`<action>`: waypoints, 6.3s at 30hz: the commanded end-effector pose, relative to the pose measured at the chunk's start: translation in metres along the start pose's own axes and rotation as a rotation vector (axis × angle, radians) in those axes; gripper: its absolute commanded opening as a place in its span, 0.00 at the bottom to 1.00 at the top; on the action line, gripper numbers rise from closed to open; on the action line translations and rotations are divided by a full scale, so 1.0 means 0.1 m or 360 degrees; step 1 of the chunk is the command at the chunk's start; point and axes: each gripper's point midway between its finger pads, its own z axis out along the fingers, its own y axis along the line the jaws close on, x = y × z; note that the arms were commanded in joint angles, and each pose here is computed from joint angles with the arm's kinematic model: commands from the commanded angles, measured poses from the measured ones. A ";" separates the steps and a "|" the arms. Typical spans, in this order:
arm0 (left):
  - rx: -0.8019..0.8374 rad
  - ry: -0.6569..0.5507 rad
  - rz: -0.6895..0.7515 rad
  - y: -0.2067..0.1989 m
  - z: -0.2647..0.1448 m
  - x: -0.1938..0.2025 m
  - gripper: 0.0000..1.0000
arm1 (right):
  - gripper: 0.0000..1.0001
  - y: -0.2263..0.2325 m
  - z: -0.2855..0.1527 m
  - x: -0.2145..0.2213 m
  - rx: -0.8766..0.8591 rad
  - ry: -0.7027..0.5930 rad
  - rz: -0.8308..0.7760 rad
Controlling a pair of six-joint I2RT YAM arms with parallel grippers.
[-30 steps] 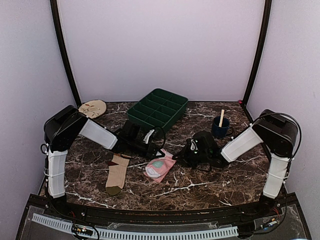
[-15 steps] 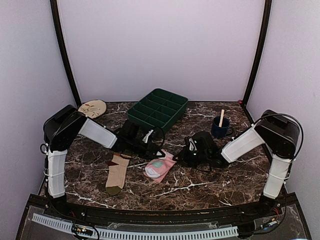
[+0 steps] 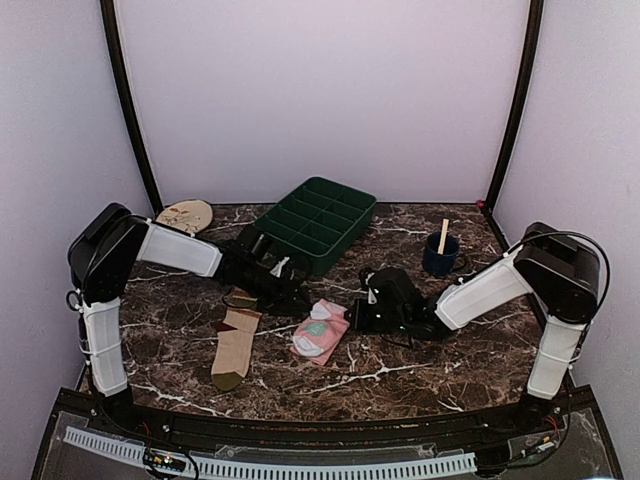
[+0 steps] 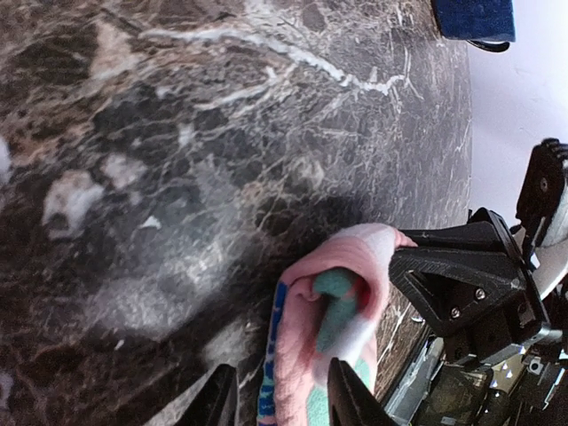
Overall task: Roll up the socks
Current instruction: Roll the sock at the center of the board.
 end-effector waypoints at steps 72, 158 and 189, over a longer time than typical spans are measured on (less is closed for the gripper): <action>-0.0085 0.0249 -0.0722 -0.43 0.03 0.09 0.79 | 0.00 0.84 -0.32 0.38 0.0123 -0.0523 -0.1067; 0.0187 0.0131 -0.0398 -0.27 0.41 0.36 0.00 | 0.41 0.64 -0.43 0.56 0.0157 -0.0293 -0.0851; 0.0290 -0.0289 -0.0157 0.12 0.34 0.47 0.00 | 0.58 0.44 -0.34 0.27 -0.0180 -0.0128 0.0349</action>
